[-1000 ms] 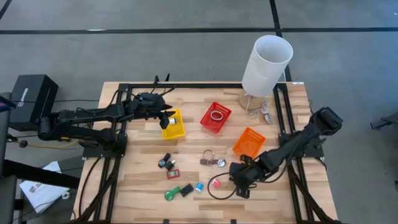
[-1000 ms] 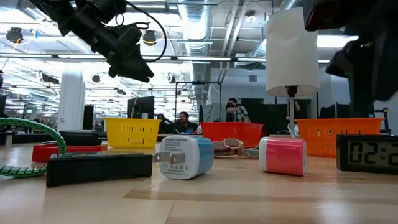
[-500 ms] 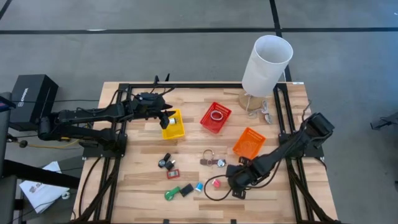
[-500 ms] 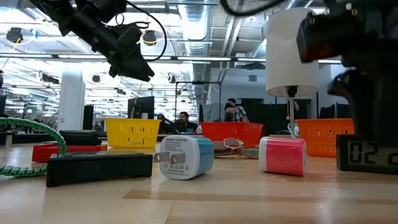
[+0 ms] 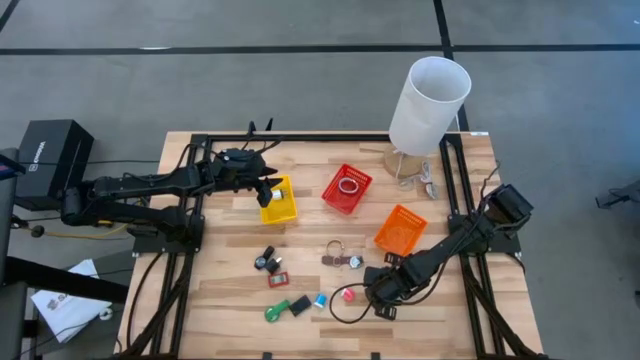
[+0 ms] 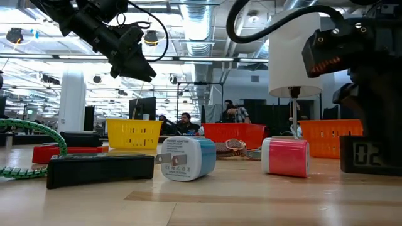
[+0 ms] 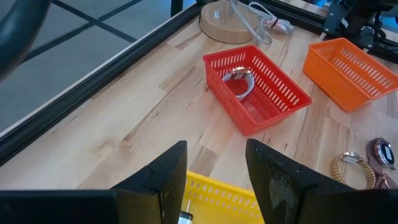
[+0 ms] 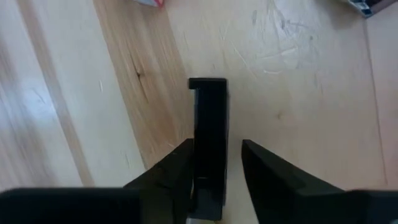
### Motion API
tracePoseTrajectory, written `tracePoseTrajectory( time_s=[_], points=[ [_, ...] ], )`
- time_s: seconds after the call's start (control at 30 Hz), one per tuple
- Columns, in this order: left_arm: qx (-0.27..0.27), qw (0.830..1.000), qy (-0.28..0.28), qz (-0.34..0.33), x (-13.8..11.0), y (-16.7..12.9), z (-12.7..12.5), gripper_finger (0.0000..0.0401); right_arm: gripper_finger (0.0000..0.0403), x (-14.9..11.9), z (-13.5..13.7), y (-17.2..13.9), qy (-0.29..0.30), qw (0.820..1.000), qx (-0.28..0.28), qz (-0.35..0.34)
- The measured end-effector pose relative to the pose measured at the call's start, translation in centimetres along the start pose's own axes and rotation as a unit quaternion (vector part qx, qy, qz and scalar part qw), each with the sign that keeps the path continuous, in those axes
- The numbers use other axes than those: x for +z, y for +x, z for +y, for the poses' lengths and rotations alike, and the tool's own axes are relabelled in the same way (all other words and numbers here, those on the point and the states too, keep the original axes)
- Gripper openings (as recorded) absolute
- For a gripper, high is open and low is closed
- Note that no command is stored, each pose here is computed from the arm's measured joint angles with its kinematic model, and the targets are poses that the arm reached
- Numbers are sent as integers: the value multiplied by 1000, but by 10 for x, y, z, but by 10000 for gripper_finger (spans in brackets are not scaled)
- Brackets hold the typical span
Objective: Pick & Place Office items
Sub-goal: Put the right black digital clock into the orange basket
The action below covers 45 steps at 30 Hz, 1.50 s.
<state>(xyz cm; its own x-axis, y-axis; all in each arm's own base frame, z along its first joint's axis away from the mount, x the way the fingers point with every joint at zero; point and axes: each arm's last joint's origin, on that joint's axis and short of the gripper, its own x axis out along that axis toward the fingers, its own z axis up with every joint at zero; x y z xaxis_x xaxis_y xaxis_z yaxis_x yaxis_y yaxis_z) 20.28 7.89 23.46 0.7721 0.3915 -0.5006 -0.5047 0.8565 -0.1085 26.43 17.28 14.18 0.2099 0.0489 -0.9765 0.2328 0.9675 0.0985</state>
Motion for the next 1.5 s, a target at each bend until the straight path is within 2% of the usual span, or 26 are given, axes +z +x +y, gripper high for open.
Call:
tracePoseTrajectory(
  time_s=[0.3, 0.4, 0.6, 0.8, 1.07, 1.17, 1.37, 1.5],
  points=[
    [0, 1000, 0, -1, 0, 0, 0, 158, 45, 1, -1, 0, 6, 1000, 0, -1],
    [0, 1000, 0, -1, 0, 0, 0, 158, 44, 2, -1, 0, 6, 1000, 1, -2],
    [0, 1000, 0, -1, 0, 0, 0, 158, 67, 1, -1, 0, 6, 1000, 2, 0],
    [0, 1000, 0, -2, 0, 0, 0, 158, 44, 0, -4, -5, 6, 1000, -3, 5],
    [-1, 1000, 0, -3, 1, 0, 0, 158, 62, 0, -11, -37, 12, 1000, 16, -8],
    [-1, 1000, 0, -4, 1, 0, 0, 158, 56, 0, -18, -53, 18, 1000, 15, -21],
    [-1, 1000, 0, -4, 1, 0, 0, 158, 43, -7, -42, -86, 31, 999, -21, -35],
    [-1, 1000, -1, -4, 1, 0, 0, 158, 56, -10, -58, -105, 44, 997, -41, -49]
  ],
)
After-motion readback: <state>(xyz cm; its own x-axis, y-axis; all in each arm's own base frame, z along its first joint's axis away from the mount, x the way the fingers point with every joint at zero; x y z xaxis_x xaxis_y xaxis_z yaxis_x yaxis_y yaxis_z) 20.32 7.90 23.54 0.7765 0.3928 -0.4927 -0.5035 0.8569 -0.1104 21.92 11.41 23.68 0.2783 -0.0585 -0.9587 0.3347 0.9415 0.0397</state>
